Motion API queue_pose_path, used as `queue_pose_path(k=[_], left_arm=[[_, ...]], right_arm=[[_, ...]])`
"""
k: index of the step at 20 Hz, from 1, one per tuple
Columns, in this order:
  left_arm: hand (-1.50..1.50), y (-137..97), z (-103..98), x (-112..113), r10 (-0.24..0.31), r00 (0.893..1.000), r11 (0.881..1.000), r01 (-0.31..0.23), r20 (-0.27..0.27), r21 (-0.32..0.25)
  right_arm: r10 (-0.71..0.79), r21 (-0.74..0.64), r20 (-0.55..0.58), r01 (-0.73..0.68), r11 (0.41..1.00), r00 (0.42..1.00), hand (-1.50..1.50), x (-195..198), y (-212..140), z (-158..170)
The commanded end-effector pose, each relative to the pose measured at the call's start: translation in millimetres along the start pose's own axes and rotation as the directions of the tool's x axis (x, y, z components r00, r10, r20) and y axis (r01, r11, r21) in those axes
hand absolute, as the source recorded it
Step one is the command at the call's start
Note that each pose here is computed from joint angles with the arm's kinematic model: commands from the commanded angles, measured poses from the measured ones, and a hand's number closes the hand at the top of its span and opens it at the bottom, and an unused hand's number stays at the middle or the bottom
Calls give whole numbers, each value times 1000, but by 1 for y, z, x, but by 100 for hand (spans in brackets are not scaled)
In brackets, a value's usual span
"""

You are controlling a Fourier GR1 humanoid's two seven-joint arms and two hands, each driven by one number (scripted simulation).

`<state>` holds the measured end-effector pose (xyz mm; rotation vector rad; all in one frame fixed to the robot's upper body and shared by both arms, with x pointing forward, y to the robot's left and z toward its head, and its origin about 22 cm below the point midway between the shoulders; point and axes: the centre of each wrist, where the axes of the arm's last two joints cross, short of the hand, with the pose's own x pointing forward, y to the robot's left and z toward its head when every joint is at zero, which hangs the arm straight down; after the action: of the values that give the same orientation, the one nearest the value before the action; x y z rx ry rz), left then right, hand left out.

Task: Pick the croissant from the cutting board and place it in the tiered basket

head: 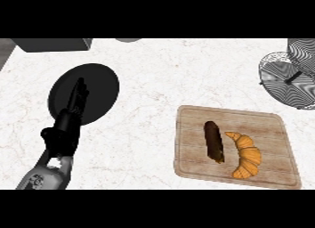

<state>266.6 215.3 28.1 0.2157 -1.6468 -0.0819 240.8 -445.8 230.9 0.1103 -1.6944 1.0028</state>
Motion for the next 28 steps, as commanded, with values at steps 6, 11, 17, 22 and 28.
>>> queue_pose_path(k=[6,11,17,22,28], left_arm=[[0,-6,-8,3,6,1000,1000,-6,6,-11],[0,3,-12,1,-10,1000,1000,10,23,-3],[0,-9,-13,11,-14,1000,1000,15,19,-12],[0,-7,-5,2,-3,1000,1000,4,22,-25],[0,-11,0,1,-8,1000,1000,8,17,-25]], right_arm=[[392,155,-61,-380,912,918,-150,48,66,-30],[406,183,-120,-381,906,906,-150,55,97,-25],[458,272,-160,-407,872,874,-150,53,91,-25],[494,324,-213,-416,850,843,-150,55,108,-36],[531,350,-255,-435,830,808,-150,59,121,-31]])
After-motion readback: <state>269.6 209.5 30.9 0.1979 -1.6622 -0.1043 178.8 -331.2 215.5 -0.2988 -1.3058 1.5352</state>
